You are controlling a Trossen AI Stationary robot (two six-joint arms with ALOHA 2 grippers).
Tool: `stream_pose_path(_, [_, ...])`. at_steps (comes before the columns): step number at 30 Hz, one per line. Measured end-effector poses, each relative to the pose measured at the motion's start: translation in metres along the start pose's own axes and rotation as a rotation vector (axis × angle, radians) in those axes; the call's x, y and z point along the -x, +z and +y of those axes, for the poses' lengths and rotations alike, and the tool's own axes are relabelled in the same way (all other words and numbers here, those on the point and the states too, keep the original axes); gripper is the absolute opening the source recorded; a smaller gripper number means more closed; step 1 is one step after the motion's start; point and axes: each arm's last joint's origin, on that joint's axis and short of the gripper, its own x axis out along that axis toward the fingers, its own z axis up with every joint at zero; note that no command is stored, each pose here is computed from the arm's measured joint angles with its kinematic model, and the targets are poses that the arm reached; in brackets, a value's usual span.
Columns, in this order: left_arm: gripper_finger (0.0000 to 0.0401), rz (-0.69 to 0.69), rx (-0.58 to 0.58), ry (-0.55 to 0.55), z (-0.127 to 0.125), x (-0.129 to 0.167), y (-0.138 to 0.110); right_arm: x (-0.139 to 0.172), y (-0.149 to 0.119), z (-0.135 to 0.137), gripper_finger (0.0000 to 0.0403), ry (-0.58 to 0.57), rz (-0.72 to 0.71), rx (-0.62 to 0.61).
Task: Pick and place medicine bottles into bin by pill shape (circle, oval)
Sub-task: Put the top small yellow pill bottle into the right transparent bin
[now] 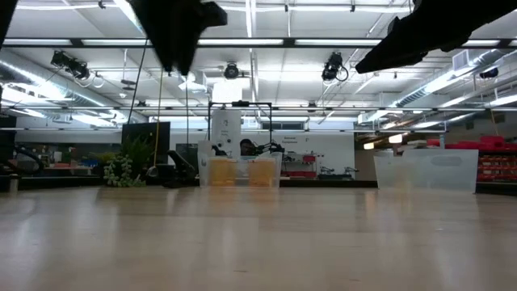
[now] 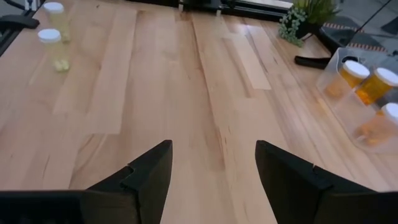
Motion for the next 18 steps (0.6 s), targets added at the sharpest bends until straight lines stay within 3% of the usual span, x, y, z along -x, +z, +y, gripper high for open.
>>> stream_pose_path(9, [0.0134, 0.028, 0.016, 0.011, -0.084, -0.024, -0.017, 0.000, 0.000, 0.000, 0.0236, 0.000, -0.001, 0.057])
stream_pose_path(14, [0.0134, 0.041, 0.106, 0.013, -0.107, -0.031, -0.027, 0.000, 0.000, 0.000, 0.0236, 0.001, -0.003, 0.057])
stream_pose_path(18, [0.0155, 0.038, 0.194, -0.038, -0.116, -0.030, -0.027, 0.000, 0.002, 0.000, 0.0236, 0.003, -0.013, 0.049])
